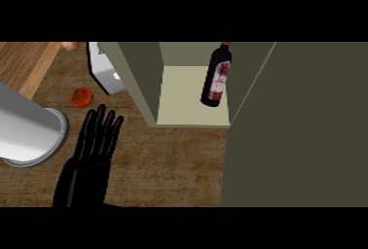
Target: Pick up the wine, place it into the cabinet and close the cabinet
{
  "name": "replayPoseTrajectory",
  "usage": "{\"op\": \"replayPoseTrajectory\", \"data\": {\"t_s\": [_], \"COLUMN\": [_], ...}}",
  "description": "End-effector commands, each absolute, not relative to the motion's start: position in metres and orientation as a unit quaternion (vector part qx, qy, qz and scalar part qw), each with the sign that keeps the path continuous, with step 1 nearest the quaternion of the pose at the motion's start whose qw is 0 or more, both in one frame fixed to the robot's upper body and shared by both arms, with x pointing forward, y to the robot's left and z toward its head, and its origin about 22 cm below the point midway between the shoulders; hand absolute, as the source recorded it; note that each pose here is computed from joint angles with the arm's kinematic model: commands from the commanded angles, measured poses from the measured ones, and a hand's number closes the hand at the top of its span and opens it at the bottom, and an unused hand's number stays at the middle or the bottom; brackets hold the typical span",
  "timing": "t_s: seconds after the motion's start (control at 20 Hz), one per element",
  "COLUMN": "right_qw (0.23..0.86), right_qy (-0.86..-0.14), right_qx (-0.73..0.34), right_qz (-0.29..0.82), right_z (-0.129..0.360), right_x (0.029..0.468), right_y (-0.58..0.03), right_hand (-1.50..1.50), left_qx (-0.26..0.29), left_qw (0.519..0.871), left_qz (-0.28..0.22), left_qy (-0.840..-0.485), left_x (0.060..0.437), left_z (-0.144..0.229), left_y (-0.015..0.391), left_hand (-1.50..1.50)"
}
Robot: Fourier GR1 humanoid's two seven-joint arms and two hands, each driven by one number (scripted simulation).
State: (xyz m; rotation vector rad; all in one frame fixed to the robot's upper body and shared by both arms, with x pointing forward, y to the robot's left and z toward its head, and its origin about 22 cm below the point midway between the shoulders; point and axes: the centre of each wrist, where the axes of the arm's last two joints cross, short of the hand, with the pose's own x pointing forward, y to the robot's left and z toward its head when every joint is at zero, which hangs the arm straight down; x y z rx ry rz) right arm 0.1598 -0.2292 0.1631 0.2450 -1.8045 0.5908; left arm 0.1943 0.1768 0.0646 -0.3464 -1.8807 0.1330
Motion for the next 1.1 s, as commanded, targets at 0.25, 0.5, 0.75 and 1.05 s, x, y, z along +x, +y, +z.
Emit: {"op": "replayPoseTrajectory", "data": {"t_s": [0.25, 0.5, 0.75, 1.05], "right_qw": [0.597, 0.584, 0.574, 0.551], "right_qy": [-0.708, -0.715, -0.717, -0.74], "right_qx": [0.208, 0.239, 0.251, 0.217], "right_qz": [0.313, 0.301, 0.307, 0.32], "right_z": [0.173, 0.178, 0.181, 0.187], "right_x": [0.137, 0.11, 0.115, 0.123], "right_y": [-0.201, -0.174, -0.147, -0.094], "right_hand": [1.5, 1.5, 1.5, 1.5], "left_qx": [-0.106, -0.088, -0.085, -0.084], "left_qw": [0.565, 0.566, 0.558, 0.551], "left_qz": [0.072, 0.084, 0.093, 0.085], "left_qy": [-0.815, -0.815, -0.82, -0.826], "left_x": [0.143, 0.122, 0.115, 0.114], "left_z": [0.086, 0.084, 0.092, 0.102], "left_y": [0.227, 0.263, 0.306, 0.329], "left_hand": [-1.5, -1.5, -1.5, -1.5]}}
